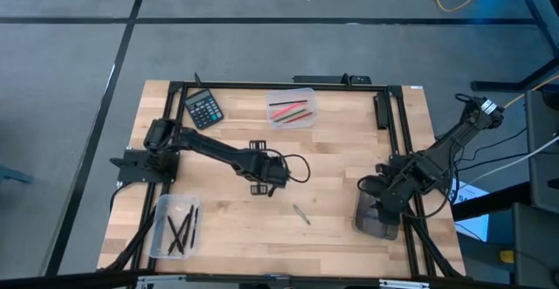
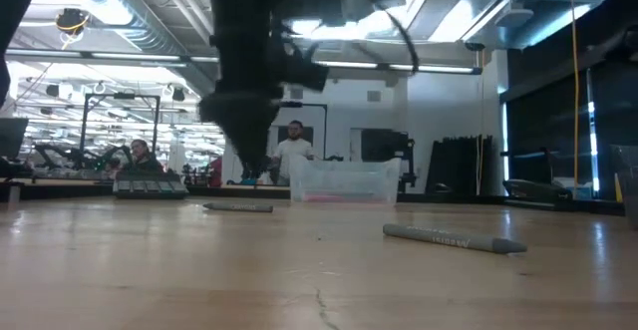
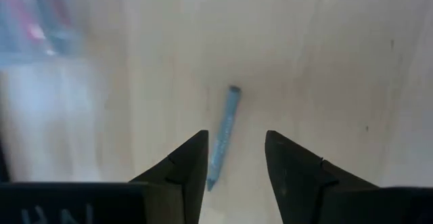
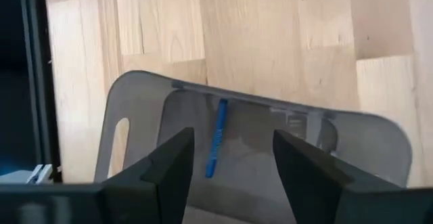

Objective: Sort crayons/erasers/pens/pencils in bins
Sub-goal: Put the gray crayon into the black bin

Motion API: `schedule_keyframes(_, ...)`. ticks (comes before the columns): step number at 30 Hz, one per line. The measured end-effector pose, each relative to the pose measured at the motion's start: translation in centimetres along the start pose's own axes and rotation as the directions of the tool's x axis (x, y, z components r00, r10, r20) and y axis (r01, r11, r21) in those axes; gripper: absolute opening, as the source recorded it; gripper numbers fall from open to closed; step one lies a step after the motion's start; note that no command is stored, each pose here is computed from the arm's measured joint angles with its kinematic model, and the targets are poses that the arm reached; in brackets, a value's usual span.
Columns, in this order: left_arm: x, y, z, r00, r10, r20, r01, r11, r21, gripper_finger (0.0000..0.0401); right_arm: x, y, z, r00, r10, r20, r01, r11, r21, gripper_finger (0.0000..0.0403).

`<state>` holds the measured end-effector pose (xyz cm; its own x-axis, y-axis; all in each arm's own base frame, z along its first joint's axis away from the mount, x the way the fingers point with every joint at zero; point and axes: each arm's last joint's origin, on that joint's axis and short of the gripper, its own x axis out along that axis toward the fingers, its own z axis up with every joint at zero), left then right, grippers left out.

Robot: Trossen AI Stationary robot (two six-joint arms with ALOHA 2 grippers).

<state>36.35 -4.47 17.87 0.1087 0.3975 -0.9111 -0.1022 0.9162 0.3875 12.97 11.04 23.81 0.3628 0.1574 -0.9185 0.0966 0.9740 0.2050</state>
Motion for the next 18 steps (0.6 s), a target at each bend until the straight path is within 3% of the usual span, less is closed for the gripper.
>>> schedule_keyframes(4, 2.0, 0.5, -0.5, 0.996, -0.082, -0.018, 0.083, 0.995, 0.051, 0.0139, 0.0, 0.0, 0.0, 1.0, -0.012, 0.013, 0.012, 1.0, -0.009, 0.0206)
schedule_keyframes(10, 4.7, 2.2, -1.4, 0.993, -0.105, -0.059, 0.106, 0.994, 0.007, 0.0139, 0.0, 0.0, 0.0, 1.0, -0.012, 0.012, 0.013, 0.999, -0.042, 0.0206)
schedule_keyframes(18, 6.5, 4.5, -1.8, 0.955, -0.289, -0.066, 0.287, 0.957, -0.047, 0.0129, 0.0, -0.1, 0.1, 1.0, -0.021, 0.022, 0.023, 0.994, -0.103, 0.0206)
